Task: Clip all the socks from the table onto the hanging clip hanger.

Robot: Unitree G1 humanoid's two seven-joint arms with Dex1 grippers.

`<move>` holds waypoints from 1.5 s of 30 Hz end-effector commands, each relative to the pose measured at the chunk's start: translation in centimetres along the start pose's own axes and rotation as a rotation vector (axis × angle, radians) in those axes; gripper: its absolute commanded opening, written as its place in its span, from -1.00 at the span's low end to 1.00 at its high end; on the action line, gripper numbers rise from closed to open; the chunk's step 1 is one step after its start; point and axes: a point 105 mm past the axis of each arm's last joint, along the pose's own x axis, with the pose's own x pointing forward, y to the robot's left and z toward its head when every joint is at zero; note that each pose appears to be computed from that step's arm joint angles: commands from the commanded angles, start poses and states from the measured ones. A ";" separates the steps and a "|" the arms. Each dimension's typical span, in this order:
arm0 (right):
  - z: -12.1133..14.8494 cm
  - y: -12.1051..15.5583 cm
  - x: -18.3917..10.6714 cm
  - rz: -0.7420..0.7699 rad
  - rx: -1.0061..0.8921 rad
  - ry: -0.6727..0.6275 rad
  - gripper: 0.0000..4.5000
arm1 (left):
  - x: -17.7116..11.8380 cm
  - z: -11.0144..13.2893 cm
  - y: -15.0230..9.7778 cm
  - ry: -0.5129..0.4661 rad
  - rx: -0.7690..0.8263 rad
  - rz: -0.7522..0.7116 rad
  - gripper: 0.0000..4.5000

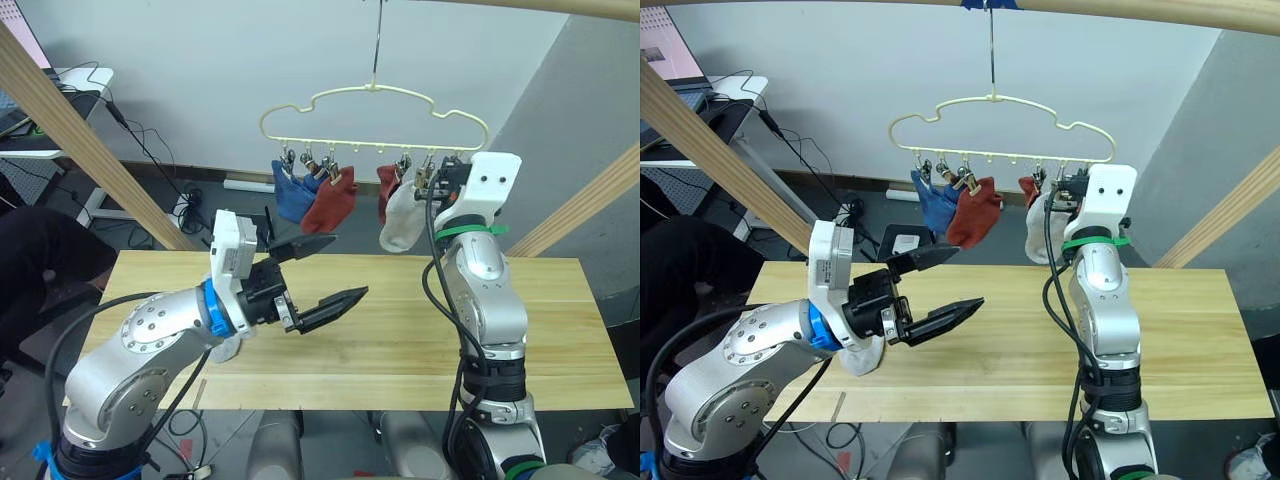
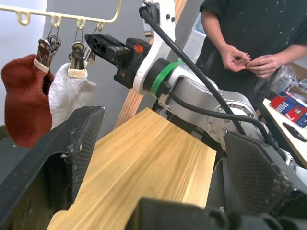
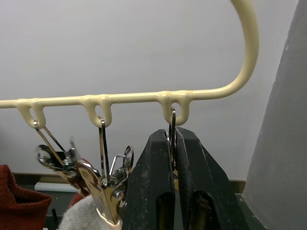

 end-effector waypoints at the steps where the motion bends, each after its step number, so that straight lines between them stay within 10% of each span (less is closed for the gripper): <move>1: 1.7 -0.8 0.0 0.006 0.013 -0.060 -0.99 | 0.1 0.6 -0.9 -0.030 0.031 -0.023 1.00; 10: 2.2 -3.5 -0.9 0.483 0.149 0.310 -0.99 | 3.5 -2.6 2.1 -0.032 -0.246 -0.064 1.00; 16: 2.9 -3.1 -2.0 0.531 0.150 0.371 -0.99 | 4.1 -3.3 4.7 -0.028 -0.212 -0.002 1.00; 31: 3.3 -3.2 -1.2 0.490 0.177 0.373 -0.99 | -13.8 -10.5 12.5 0.421 -0.039 0.882 1.00; 45: 2.8 -3.3 -0.4 0.456 0.160 0.365 -0.99 | -16.7 -17.1 14.4 0.504 -0.210 0.966 1.00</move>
